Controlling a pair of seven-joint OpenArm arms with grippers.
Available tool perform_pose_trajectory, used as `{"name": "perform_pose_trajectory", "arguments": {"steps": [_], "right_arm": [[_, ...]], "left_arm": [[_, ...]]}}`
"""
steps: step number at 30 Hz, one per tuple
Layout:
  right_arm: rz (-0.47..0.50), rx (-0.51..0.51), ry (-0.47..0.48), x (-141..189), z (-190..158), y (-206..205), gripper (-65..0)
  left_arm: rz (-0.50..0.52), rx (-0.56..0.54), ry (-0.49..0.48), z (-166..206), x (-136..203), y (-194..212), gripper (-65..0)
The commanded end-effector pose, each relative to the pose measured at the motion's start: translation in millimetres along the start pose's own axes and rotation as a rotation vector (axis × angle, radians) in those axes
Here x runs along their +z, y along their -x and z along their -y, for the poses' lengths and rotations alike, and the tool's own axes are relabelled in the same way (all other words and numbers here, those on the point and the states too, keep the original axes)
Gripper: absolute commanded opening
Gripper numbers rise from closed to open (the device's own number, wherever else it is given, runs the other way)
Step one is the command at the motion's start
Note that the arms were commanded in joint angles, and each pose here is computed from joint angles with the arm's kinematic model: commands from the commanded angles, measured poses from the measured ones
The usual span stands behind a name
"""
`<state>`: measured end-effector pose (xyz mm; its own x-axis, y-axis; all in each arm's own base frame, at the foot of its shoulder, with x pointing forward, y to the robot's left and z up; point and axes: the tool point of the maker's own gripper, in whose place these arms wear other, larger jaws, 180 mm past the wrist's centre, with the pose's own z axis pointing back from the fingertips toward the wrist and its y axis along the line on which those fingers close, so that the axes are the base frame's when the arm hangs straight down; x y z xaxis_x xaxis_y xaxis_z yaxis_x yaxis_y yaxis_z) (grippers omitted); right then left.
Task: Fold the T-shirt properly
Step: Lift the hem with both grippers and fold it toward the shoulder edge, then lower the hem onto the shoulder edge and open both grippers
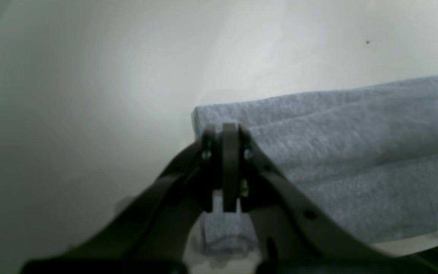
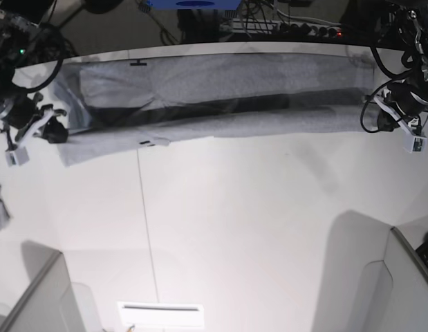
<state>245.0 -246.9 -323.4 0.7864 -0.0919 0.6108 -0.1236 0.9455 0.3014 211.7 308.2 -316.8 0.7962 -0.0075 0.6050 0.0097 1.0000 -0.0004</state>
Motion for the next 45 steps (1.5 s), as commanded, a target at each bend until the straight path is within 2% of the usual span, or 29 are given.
{"name": "perform_pose_trajectory", "arguments": {"steps": [1,14,19,24,31,40,45], "right_arm": [[0.034,0.017,0.002,4.8,-0.5,-8.6,-65.0],[-0.044,-0.007,0.005,7.6,-3.1,27.7,-65.0],[-0.049,0.006,-0.001,11.7,-13.1,34.5,-65.0],[-0.056,-0.009,-0.009,9.9,-15.9,39.8,-65.0],[-0.098,-0.028,-0.007,12.1,-16.1,59.2,-65.0],[-0.108,-0.033,-0.005,12.4,-15.3,62.9,-65.0],[-0.107,-0.032,-0.005,12.3,-15.3,62.3,-65.0]], "left_arm": [[0.012,-0.018,-0.015,-4.0,5.8,-2.8,-65.0],[-0.001,-0.020,-0.021,-5.6,6.7,1.9,-65.0],[0.044,0.016,-0.092,-31.1,20.6,-7.7,-65.0],[0.038,0.018,-0.093,-31.7,21.3,-5.1,-65.0],[-0.010,0.014,-0.091,-29.6,23.3,13.2,-65.0],[-0.075,0.012,-0.090,-29.2,25.9,36.1,-65.0],[-0.110,-0.013,-0.030,-9.3,15.1,44.3,-65.0]]}}
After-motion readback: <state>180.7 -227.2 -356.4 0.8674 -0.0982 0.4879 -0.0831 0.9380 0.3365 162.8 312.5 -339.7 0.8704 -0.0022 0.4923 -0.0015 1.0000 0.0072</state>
